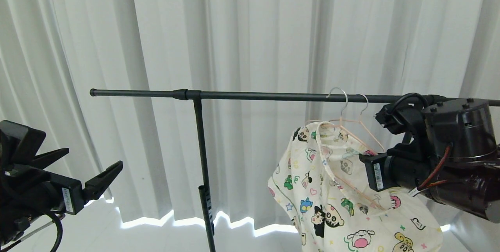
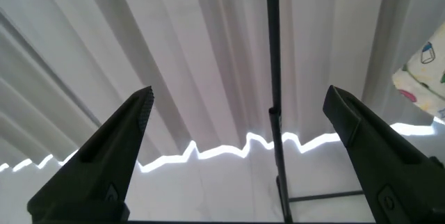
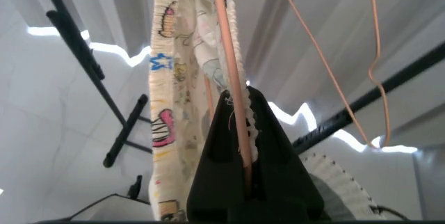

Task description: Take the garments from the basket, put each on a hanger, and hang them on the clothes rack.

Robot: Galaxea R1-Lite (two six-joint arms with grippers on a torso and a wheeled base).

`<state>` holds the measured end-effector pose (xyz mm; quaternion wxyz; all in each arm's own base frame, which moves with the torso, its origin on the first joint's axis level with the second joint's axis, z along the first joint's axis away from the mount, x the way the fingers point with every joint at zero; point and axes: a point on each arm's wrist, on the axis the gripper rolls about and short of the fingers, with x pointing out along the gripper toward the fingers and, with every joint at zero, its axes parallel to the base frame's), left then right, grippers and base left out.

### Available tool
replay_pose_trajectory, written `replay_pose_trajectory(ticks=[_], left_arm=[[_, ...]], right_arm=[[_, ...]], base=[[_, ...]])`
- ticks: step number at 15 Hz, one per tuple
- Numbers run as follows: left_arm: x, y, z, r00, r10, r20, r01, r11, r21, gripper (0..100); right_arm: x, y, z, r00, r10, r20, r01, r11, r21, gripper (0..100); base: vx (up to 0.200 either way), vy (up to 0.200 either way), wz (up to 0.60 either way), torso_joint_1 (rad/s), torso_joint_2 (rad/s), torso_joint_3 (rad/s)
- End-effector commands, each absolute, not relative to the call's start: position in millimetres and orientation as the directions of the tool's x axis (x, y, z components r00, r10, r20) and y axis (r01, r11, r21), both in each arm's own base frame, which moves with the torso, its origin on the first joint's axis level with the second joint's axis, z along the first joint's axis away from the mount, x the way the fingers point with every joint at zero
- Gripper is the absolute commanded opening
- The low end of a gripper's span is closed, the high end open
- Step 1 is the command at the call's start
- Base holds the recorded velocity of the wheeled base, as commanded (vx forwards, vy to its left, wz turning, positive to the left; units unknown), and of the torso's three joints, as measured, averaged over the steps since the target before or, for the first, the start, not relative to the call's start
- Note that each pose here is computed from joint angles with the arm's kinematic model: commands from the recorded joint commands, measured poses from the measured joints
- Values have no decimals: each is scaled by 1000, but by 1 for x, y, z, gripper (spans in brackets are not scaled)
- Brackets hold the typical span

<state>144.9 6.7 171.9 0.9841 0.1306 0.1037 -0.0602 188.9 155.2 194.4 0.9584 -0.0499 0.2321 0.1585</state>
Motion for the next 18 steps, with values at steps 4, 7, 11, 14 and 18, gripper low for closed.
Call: replay_pose_trajectory(ticks=[4,7,11,14,18], left_arm=[[145,6,173,972,-95,-215,148,958,247,100],[143,5,174,973,-99,-207,151,956,250,100],[138,-1,178,974,-142,-178,185,949,254,100],[134,-4,175,969,-166,-182,210,944,256,100],[134,-5,175,969,-168,-184,212,943,255,100]], right_arm=[[189,156,194,842,282,-461,-335,942,-36,0],[189,156,195,843,286,-456,-340,940,-38,0],[187,158,196,837,304,-456,-358,933,-34,0],[188,159,200,826,346,-444,-395,918,-20,0],[191,160,200,812,370,-452,-427,904,-28,0]], base=[[200,0,0,0,0,1],[200,0,0,1,2,1],[0,0,0,0,0,0],[0,0,0,0,0,0],[0,0,0,0,0,0]])
